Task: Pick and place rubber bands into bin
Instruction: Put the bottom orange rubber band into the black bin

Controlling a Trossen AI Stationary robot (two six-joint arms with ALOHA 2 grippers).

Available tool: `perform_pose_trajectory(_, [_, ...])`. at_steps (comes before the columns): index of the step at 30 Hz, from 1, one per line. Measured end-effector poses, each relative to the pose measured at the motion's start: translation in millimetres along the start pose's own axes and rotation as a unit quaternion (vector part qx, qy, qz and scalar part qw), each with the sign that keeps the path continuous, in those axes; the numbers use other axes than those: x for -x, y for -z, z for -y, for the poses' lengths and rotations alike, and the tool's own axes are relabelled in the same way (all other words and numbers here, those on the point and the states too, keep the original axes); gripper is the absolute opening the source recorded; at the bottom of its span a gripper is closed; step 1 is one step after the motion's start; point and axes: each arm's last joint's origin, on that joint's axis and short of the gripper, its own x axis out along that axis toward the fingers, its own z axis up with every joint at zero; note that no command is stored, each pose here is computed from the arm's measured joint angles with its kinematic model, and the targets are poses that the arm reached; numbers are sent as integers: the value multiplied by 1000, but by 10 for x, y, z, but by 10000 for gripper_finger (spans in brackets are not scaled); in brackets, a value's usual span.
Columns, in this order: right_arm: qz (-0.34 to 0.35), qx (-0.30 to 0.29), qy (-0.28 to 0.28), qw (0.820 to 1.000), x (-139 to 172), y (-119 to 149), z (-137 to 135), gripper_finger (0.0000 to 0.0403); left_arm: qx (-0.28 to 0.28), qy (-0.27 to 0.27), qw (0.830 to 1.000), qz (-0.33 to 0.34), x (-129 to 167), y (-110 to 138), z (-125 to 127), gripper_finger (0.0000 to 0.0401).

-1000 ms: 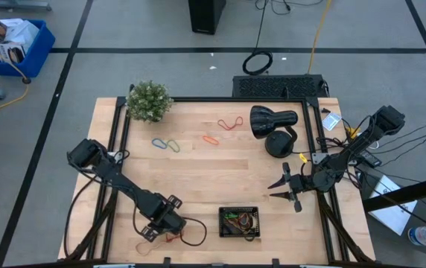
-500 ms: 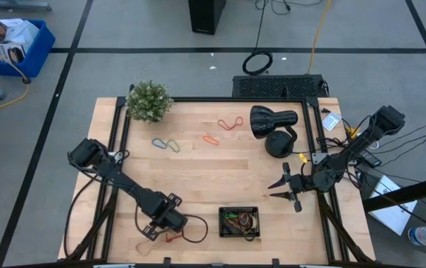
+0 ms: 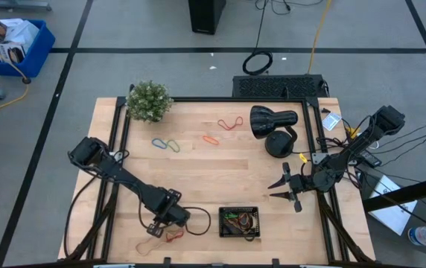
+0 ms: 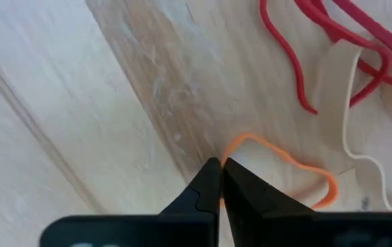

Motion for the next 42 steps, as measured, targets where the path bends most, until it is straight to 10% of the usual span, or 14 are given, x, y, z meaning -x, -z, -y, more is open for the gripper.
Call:
perform_pose_trajectory(17, [4,-3,-3,1000,0,-10,-3,116,-6,19,977,211,713,-564,-192,3])
perform_pose_trajectory(28, [10,-6,-4,1000,0,-22,-5,116,-87,-51,903,418,1318,-985,-282,2])
perform_pose_trajectory(42, [10,-6,-4,1000,0,-22,-5,116,-96,-156,854,487,1057,-1318,-511,3])
